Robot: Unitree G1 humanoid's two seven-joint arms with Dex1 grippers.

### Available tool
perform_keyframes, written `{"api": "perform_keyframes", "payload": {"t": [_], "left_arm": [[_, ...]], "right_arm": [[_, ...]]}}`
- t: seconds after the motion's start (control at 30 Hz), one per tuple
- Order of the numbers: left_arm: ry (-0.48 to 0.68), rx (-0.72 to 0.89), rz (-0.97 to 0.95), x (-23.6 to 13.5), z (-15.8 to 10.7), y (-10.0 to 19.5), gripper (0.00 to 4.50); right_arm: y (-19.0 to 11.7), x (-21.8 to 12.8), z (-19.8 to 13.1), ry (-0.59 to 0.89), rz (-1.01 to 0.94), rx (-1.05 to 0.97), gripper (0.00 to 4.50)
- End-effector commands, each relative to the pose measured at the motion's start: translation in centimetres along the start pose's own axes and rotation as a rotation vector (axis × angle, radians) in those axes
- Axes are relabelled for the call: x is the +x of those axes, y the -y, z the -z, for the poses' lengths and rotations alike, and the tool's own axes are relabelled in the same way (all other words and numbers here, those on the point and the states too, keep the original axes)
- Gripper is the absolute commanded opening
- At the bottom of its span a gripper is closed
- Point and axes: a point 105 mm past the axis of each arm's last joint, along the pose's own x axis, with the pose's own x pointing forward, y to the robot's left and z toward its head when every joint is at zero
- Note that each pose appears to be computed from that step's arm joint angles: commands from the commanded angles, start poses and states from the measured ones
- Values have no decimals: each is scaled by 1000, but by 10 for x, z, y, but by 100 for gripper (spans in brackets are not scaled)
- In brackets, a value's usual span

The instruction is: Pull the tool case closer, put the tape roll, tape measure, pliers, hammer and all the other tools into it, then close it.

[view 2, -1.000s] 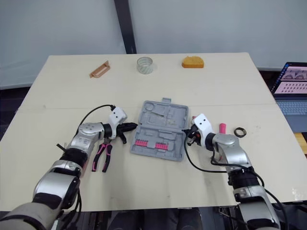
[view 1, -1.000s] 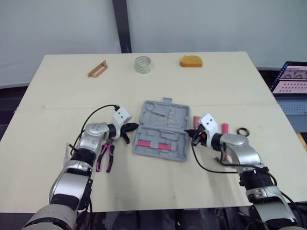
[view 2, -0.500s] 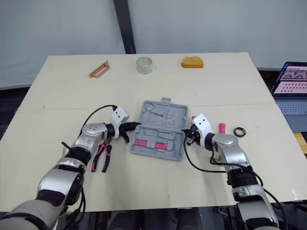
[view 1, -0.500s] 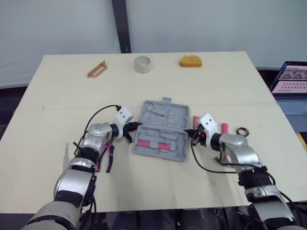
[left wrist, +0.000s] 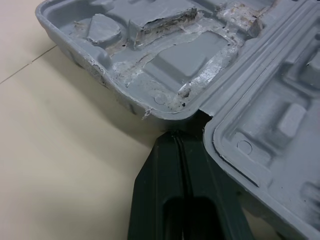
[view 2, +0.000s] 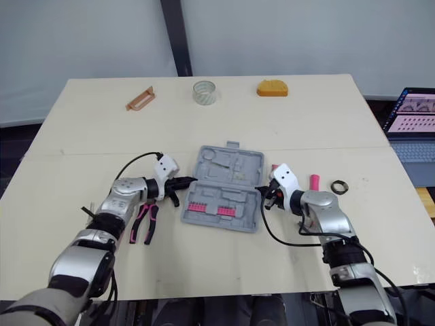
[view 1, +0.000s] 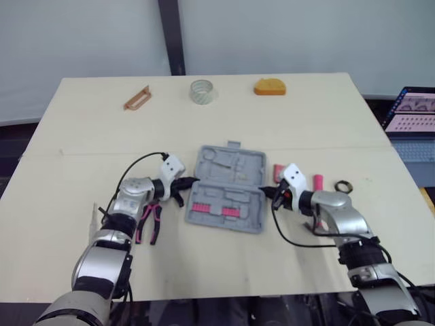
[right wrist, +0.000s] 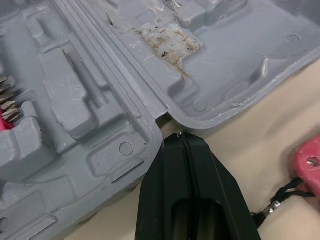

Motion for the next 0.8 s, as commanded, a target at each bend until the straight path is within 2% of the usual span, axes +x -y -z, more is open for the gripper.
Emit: {"api": "perform_keyframes", "payload": {"t": [0.03, 0.8], "left_arm": [[11, 24, 52, -4, -3, 10, 2], [-173, -29, 204, -70, 40, 91, 2]], "right_arm": [[-16, 0, -7, 26, -90, -26, 0], [-79, -41, 17, -77, -319, 31, 0]]}}
